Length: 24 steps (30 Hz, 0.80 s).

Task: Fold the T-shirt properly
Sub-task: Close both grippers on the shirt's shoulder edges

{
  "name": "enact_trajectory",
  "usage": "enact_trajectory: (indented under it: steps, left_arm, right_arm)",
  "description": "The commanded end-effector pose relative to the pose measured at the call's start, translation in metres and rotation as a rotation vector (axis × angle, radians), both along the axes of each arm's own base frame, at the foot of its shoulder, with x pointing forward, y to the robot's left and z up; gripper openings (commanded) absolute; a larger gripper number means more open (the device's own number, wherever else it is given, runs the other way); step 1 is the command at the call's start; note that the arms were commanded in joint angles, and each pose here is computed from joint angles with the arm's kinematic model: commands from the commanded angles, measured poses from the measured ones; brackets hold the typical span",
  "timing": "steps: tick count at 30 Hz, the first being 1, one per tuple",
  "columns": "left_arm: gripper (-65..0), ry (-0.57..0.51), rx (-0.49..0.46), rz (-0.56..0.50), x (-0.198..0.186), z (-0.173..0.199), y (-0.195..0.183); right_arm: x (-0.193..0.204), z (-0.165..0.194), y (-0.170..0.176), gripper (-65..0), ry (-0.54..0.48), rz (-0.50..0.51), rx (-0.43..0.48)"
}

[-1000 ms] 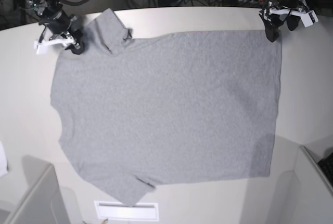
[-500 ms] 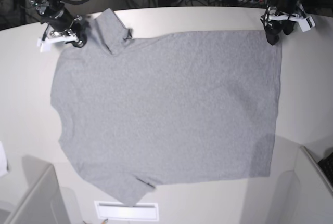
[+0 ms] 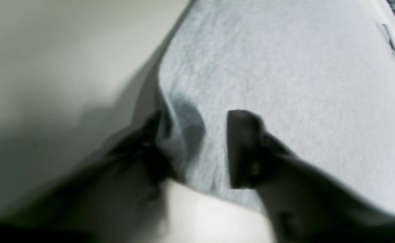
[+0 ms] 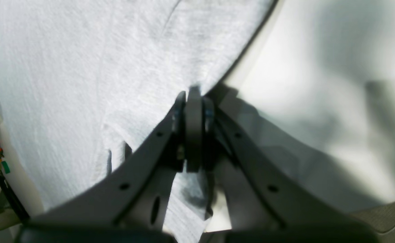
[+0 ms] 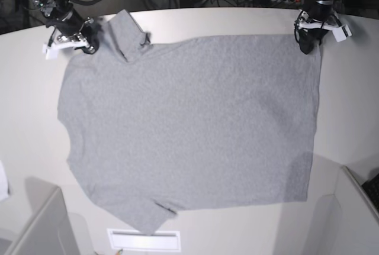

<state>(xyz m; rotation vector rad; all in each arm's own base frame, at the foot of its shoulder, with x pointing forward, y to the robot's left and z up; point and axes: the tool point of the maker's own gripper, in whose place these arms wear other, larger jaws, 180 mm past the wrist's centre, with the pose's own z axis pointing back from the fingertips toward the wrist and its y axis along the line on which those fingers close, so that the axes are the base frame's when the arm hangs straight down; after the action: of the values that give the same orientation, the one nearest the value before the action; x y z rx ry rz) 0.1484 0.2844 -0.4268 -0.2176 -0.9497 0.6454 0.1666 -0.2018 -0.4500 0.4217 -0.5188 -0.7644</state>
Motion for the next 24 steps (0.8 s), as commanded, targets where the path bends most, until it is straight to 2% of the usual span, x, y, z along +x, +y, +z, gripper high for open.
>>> enact_trajectory:
  steps: [1,4,5,16,24]
  left_arm:
    - [-52.3,0.022,0.004,0.000,-0.004,-0.002,0.003]
    - [-64.3,0.022,0.005,0.002,-0.004,-0.002,0.004]
    - [-65.0,0.021,0.005,0.001,-0.004,-0.002,0.004]
    - [-65.0,0.052,0.033,-0.023,-0.013,-0.001,0.010]
    - [-65.0,0.019,0.075,-0.084,-0.011,0.025,0.005]
  right_arm:
    - [-0.014,-0.008,-0.002,-65.0,0.070,0.007,-0.011]
    - [-0.013,-0.008,-0.002,-65.0,0.068,0.005,-0.013]
    - [-0.013,-0.008,-0.003,-65.0,0.067,0.004,-0.014]
    - [-0.013,0.013,-0.005,-65.0,0.025,0.025,-0.059]
    - [-0.004,0.030,-0.003,-65.0,-0.021,0.047,-0.080]
